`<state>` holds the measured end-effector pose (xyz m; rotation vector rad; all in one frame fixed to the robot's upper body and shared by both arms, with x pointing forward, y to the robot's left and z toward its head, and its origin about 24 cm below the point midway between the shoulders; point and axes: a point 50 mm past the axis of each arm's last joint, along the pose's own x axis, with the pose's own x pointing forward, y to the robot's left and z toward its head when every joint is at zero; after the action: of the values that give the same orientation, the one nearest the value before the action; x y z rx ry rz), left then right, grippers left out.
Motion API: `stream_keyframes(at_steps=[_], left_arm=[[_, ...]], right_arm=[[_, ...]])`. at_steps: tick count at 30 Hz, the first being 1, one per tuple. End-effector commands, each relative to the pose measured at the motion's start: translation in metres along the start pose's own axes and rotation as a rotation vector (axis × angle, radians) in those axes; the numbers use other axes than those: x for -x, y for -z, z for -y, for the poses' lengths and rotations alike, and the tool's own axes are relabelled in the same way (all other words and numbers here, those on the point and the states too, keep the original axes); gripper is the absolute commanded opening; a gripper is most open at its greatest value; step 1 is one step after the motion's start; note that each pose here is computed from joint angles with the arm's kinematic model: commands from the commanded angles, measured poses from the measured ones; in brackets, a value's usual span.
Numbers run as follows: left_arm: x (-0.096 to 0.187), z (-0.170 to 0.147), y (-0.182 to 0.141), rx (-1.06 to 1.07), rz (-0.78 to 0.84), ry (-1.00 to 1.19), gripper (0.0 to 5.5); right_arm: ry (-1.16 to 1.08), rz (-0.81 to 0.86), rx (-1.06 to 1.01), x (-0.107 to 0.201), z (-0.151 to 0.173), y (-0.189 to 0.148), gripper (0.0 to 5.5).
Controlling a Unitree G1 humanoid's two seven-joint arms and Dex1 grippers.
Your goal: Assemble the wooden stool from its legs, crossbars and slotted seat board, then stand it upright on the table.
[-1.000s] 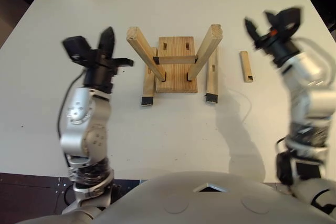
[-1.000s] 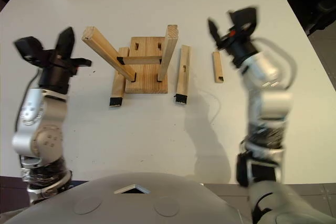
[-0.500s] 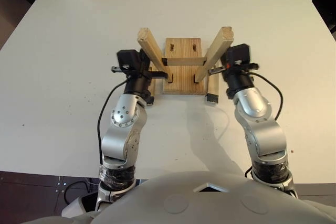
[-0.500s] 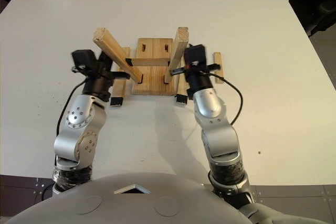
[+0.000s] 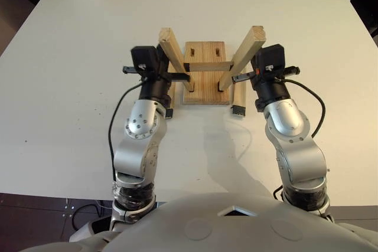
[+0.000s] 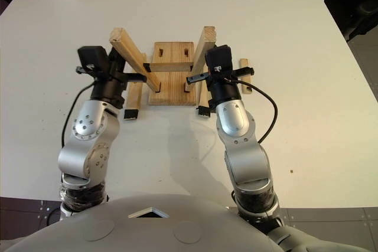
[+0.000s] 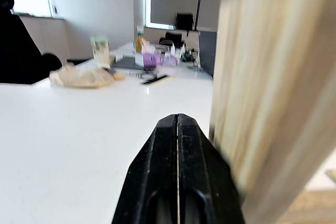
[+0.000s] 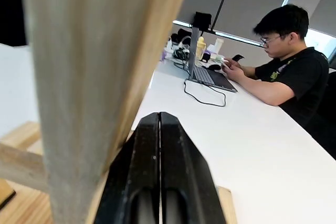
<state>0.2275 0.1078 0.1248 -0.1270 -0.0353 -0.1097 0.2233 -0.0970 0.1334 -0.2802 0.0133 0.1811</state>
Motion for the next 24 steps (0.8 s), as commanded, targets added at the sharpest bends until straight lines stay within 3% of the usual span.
stream_keyframes(at_steps=[1,3,6,10,13,17,20,24], left_arm=[[-0.003,0.030,0.015,0.067,-0.079,0.160,0.00],[-0.005,0.020,0.017,0.051,-0.078,0.103,0.00],[-0.005,-0.009,0.014,0.067,-0.075,-0.037,0.00],[0.001,-0.083,0.019,0.220,-0.128,-0.443,0.00],[-0.011,-0.116,-0.010,0.342,-0.004,-0.494,0.00],[-0.041,-0.100,-0.102,0.518,0.281,-0.131,0.00],[-0.040,-0.057,-0.152,0.558,0.361,0.231,0.00],[-0.033,-0.028,-0.160,0.499,0.287,0.401,0.00]], right_arm=[[-0.223,-0.008,-0.023,-0.005,-0.027,0.004,0.01],[-0.205,-0.006,-0.022,-0.009,-0.023,0.005,0.01],[-0.055,-0.013,-0.014,-0.016,0.009,0.010,0.01],[0.192,-0.090,-0.093,-0.029,0.070,0.027,0.01],[0.240,-0.008,-0.233,-0.051,0.098,0.011,0.01],[-0.150,0.252,-0.669,-0.079,0.096,-0.060,0.01],[-0.461,0.485,-0.617,-0.058,0.085,-0.113,0.01],[-0.627,0.477,-0.489,-0.043,0.076,-0.122,0.01]])
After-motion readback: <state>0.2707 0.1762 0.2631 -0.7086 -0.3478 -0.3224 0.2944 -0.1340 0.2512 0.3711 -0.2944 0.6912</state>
